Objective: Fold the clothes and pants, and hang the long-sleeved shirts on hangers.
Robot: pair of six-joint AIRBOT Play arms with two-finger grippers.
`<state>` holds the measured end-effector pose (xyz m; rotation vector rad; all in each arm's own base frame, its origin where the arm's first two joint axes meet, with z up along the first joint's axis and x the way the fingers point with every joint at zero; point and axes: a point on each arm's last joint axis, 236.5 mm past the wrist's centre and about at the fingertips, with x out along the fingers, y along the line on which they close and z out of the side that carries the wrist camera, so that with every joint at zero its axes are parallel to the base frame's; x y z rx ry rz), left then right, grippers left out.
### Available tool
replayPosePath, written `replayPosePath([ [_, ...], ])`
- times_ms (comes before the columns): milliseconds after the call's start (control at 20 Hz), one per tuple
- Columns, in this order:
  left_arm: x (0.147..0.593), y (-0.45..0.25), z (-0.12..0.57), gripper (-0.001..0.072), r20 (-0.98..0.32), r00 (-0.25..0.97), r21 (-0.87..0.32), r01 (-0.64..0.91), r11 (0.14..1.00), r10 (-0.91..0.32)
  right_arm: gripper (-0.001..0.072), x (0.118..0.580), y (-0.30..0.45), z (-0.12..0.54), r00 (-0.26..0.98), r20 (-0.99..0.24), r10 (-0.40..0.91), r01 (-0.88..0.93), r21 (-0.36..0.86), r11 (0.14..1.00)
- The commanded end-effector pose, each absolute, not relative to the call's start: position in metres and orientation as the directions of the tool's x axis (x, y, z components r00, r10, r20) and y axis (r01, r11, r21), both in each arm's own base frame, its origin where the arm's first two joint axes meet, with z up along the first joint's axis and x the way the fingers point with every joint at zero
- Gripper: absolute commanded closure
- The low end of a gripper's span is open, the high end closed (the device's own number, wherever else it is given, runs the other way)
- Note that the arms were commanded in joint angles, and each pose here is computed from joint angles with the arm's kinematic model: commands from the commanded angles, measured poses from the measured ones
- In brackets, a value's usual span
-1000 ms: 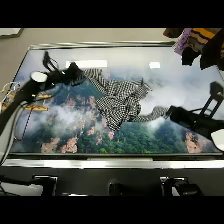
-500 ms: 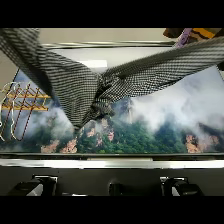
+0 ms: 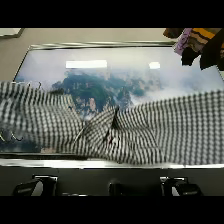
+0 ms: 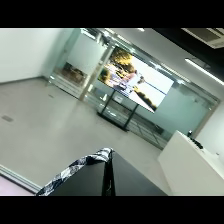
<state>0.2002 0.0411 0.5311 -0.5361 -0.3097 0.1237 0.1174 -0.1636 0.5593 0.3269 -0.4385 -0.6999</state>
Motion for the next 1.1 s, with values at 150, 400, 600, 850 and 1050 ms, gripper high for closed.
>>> replayPosePath([
  [150, 0.252, 0.051, 0.5, 0.0679, 0.125, 0.973, -0.546, -0.095, 0.832, 0.193, 0.0673, 0.181, -0.178, 0.556, 0.594, 0.249, -0.764, 0.596, 0.502, 0.627],
  [400, 0.393, 0.035, 0.413, 0.0678, -0.124, 0.992, -0.522, -0.061, 0.851, -0.005, 0.0673, 0.357, -0.152, 0.497, 0.696, 0.157, -0.7, 0.52, 0.562, 0.643],
  [600, 0.494, 0.01, 0.341, 0.0678, -0.206, 0.975, -0.476, -0.026, 0.879, -0.082, 0.0673, 0.473, -0.134, 0.403, 0.757, 0.0, -0.654, 0.564, 0.506, 0.653],
  [850, 0.556, -0.023, 0.2, 0.0677, -0.476, 0.864, -0.475, -0.097, 0.875, -0.163, 0.0673, 0.529, -0.111, 0.267, 0.737, -0.35, -0.578, 0.674, 0.324, 0.663],
  [1050, 0.556, -0.035, 0.103, 0.0675, -0.682, 0.702, -0.452, -0.181, 0.873, -0.207, 0.067, 0.534, -0.077, 0.162, 0.623, -0.644, -0.445, 0.615, 0.051, 0.787],
])
